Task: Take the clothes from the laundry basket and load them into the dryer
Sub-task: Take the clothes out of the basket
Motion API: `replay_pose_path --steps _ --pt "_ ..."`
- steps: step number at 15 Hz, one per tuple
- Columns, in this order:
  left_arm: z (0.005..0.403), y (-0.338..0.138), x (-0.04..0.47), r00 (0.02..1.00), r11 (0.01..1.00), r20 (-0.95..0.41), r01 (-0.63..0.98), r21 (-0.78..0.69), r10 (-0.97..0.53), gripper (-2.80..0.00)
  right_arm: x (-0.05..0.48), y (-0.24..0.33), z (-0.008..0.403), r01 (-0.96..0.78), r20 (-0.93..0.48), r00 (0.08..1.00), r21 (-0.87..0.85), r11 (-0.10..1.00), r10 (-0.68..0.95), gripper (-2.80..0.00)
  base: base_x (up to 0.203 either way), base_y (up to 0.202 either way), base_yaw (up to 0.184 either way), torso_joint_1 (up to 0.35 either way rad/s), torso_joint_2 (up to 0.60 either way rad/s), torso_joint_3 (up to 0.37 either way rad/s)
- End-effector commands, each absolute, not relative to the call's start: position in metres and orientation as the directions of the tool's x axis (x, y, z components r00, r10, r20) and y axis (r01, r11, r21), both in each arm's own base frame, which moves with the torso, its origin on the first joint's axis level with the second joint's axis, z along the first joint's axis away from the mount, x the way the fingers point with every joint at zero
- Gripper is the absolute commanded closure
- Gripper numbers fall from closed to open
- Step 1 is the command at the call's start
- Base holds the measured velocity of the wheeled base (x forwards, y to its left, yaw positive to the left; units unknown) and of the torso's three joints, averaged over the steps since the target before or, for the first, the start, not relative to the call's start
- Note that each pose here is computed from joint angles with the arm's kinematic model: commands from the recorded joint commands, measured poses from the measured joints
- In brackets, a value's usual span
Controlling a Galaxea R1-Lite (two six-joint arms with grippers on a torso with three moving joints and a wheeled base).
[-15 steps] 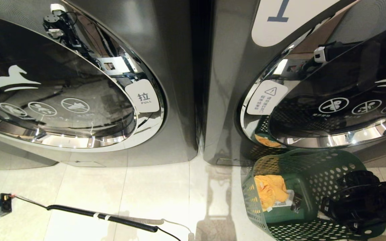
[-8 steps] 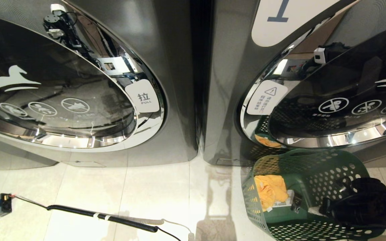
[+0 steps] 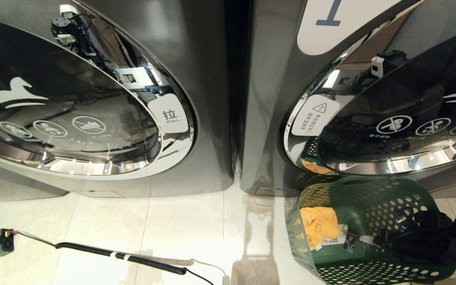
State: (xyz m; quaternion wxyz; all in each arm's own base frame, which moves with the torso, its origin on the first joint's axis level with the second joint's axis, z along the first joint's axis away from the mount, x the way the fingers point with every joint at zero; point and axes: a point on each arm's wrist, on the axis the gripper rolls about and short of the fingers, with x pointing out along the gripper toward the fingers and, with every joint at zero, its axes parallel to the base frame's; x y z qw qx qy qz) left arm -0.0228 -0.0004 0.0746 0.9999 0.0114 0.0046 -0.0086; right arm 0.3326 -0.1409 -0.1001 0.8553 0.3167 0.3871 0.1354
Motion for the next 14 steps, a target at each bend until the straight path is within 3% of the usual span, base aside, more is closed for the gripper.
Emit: replay_pose_path --steps 1,5,9,14 --pt "0.074 0.000 -0.023 1.000 1.000 -0.012 0.017 0.023 -0.017 0.00 0.343 -0.145 -0.117 0.006 -0.571 0.665 0.648 0.762 0.481 0.00 0.000 0.000 0.000 0.000 0.00 0.000" --pt "0.074 0.000 -0.023 1.000 1.000 -0.012 0.017 0.023 -0.017 0.00 0.355 -0.141 -0.146 -0.011 -0.573 0.645 0.654 0.757 0.505 0.00 0.000 0.000 0.000 0.000 0.00 0.000" --pt "0.074 0.000 -0.023 1.000 1.000 -0.010 0.017 0.023 -0.017 0.00 0.361 -0.136 -0.135 -0.058 -0.557 0.651 0.642 0.765 0.516 0.00 0.000 0.000 0.000 0.000 0.00 0.000" --pt "0.074 0.000 -0.023 1.000 1.000 -0.012 0.017 0.023 -0.017 0.00 0.373 -0.182 -0.132 0.090 -0.624 0.729 0.495 0.865 0.281 0.00 0.000 0.000 0.000 0.000 0.00 0.000"
